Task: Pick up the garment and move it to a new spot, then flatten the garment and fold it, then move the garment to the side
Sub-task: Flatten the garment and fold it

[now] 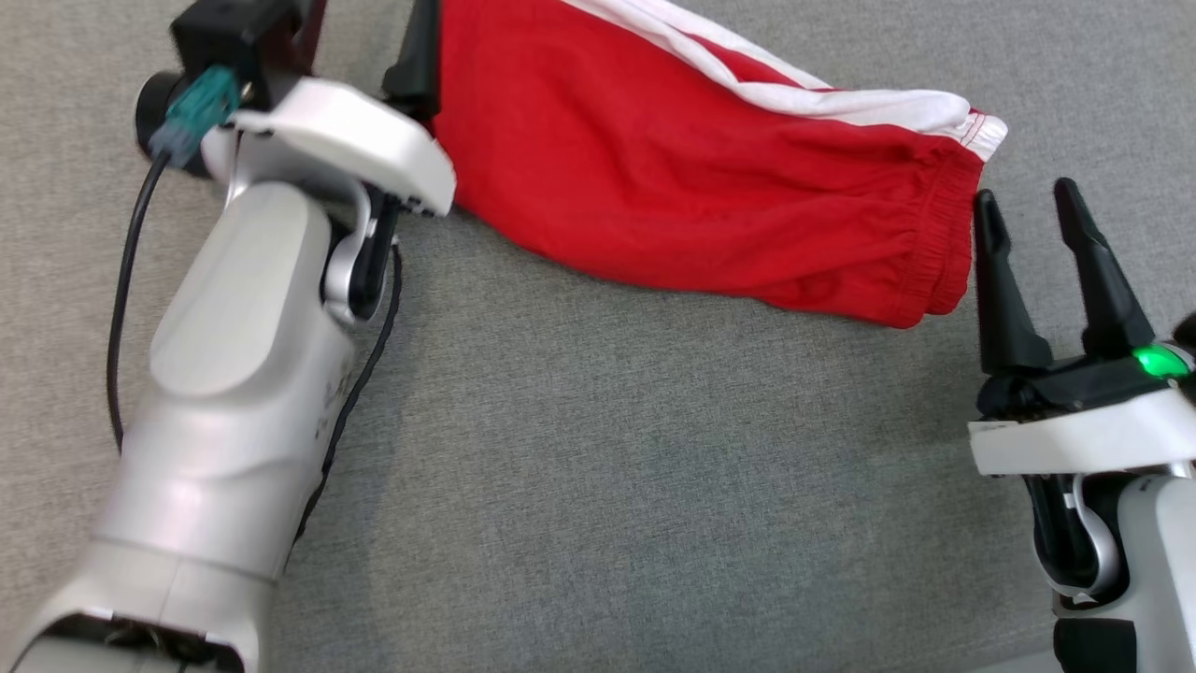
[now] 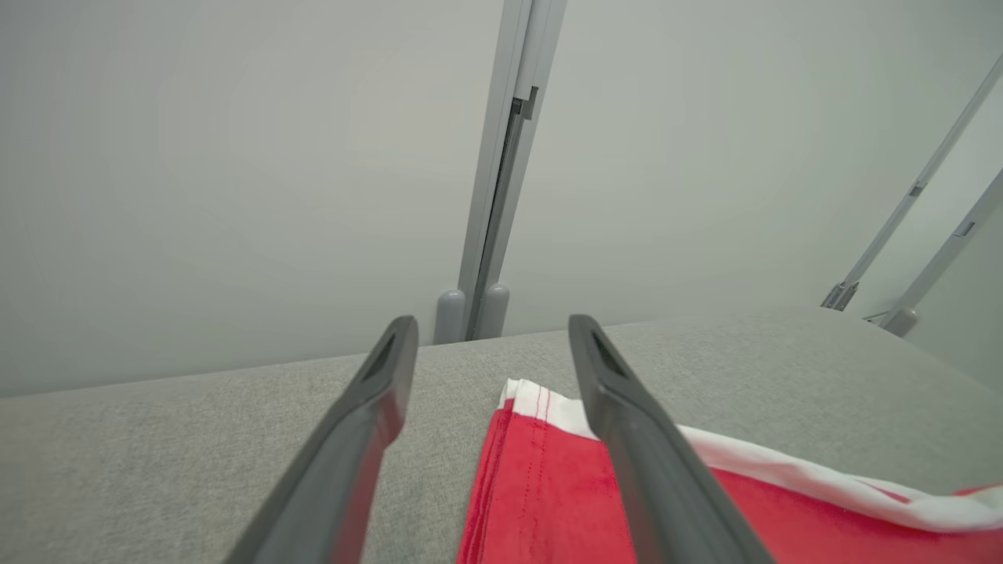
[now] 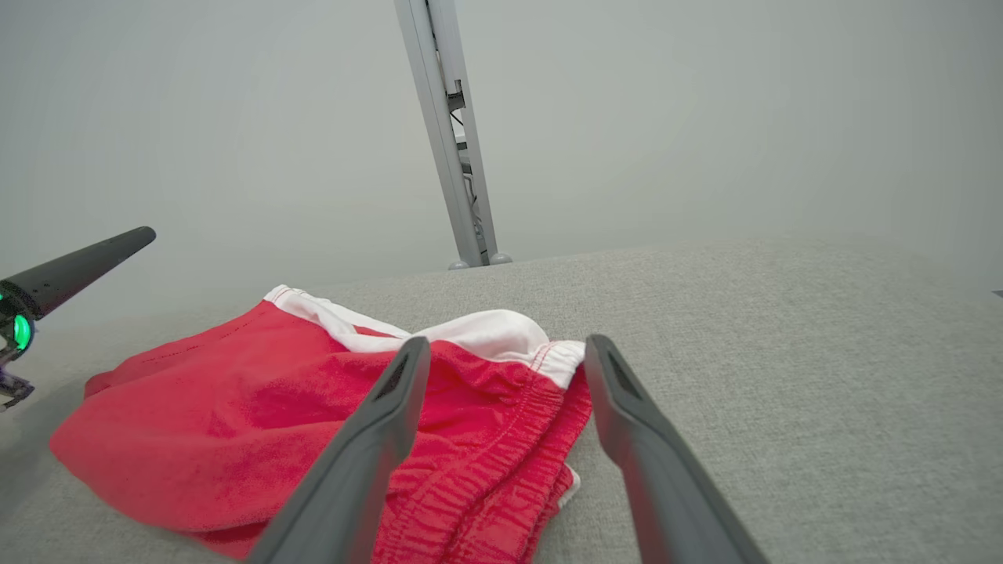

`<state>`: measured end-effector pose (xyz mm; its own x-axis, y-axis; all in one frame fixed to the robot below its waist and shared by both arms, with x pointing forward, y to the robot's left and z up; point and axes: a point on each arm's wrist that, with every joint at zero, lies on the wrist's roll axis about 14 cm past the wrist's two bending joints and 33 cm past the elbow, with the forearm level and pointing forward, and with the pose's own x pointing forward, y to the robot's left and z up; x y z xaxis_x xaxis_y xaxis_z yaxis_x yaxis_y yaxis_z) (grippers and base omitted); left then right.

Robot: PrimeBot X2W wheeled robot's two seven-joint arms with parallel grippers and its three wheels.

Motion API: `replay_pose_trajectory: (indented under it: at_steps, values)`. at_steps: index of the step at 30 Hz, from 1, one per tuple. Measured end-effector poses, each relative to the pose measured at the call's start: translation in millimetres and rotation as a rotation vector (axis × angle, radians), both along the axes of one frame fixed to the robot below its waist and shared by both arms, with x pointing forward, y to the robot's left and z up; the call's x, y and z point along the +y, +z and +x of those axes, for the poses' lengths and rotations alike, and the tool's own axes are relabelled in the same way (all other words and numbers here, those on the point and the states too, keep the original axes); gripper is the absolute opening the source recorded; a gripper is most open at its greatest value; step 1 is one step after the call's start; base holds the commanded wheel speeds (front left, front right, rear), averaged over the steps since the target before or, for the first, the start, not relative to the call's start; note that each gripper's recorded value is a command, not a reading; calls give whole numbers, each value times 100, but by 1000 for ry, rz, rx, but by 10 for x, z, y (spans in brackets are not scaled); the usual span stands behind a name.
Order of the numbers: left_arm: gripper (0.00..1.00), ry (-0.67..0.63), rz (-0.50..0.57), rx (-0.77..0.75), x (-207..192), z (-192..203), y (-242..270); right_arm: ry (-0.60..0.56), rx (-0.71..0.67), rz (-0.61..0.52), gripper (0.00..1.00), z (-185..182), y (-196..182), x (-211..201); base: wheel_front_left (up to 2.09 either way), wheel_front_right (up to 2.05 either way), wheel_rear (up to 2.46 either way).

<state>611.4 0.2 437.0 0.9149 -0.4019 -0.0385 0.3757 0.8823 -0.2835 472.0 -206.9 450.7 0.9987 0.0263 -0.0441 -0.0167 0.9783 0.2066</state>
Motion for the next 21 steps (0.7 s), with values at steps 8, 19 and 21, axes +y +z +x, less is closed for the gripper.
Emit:
replay_pose_trajectory:
  at_steps: [8, 19, 21]
  values:
    - [100, 114, 18, -104, 414, -309, 283, -47, -105, -72, 100, -81, 298, -155, 0, 0, 0]
    - [100, 206, 77, -97, 756, -848, 307, -105, -83, -100, 100, -424, 298, -287, 0, 0, 0]
    - [100, 208, 86, -81, 771, -902, 262, -112, -83, -97, 100, -452, 307, -296, 0, 0, 0]
